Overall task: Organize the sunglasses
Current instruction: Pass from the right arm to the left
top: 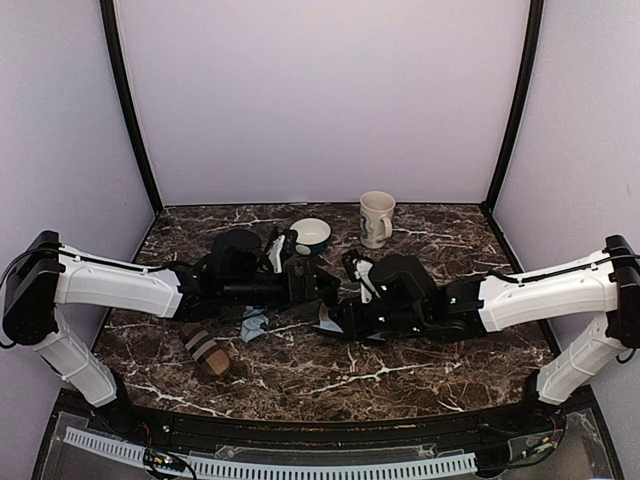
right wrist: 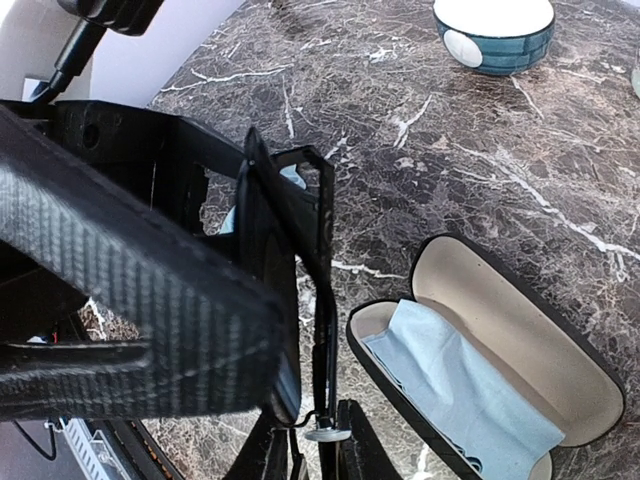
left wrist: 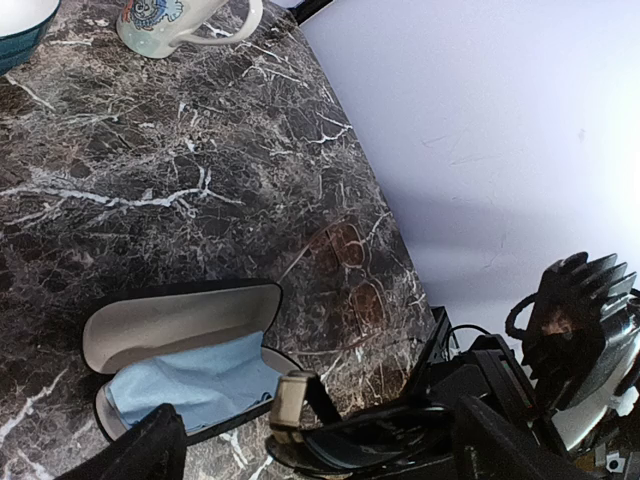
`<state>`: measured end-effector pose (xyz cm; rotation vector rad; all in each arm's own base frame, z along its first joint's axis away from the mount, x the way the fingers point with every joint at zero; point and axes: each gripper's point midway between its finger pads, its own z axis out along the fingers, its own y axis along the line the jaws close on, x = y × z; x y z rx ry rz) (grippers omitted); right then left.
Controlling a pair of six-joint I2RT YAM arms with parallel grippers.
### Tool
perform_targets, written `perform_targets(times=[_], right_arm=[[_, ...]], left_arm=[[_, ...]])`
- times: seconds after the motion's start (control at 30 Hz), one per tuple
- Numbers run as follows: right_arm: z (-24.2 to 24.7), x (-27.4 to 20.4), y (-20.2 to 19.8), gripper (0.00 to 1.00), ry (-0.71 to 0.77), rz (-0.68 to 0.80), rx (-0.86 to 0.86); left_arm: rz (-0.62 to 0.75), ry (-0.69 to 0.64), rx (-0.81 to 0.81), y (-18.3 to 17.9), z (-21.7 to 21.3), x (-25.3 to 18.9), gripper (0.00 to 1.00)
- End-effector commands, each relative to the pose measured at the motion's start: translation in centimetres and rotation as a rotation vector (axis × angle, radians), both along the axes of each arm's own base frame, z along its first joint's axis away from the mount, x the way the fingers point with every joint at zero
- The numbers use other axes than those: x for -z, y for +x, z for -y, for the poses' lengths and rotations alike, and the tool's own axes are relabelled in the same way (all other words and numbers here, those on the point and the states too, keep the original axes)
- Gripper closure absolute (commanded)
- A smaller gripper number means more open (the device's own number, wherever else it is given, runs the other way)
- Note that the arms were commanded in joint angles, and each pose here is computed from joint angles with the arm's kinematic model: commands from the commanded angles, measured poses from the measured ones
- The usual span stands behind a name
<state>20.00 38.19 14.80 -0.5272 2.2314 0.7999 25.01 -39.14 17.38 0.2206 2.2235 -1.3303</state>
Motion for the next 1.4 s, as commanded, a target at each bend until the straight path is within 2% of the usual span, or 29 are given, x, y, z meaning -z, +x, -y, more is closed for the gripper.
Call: perform_targets(times=[0.0, 0.17, 0.5, 0.73, 0.83, 1.13, 1.37], right_arm=[[-1.0, -1.6, 0.5, 0.83, 0.042, 0.034, 0.018], [-1.1, -1.3, 0.5, 0.83, 0.034, 0.029, 0.017], [-1.4, -1.2, 0.6, 0.84, 0.018, 0.034, 0.018], [-1.5, -1.1, 0.6, 0.83, 0.011, 0.034, 0.019], [-1.5, -1.0, 0.6, 0.82, 0.009, 0.033, 0.02], [-1.6, -0.8, 0.2, 0.71, 0.007, 0.03, 0.004], [-1.5, -0.7, 0.1, 0.59, 0.001, 0.024, 0.006]], left_arm=[[0.025, -0.013, 0.004, 0.4, 0.9, -1.1, 0.09], [0.01, -0.021, 0.026, 0.3, 1.4, -0.7, 0.17], [0.013, -0.02, 0.029, 0.3, 1.5, -0.6, 0.25], [0.005, -0.037, 0.046, 0.1, 1.9, -0.4, 0.43], [0.003, -0.043, 0.046, 0.1, 1.9, -0.4, 0.47], [0.003, -0.045, 0.027, 0.2, 1.6, -0.2, 0.56], [0.01, -0.048, 0.017, 0.3, 1.5, -0.2, 0.57]])
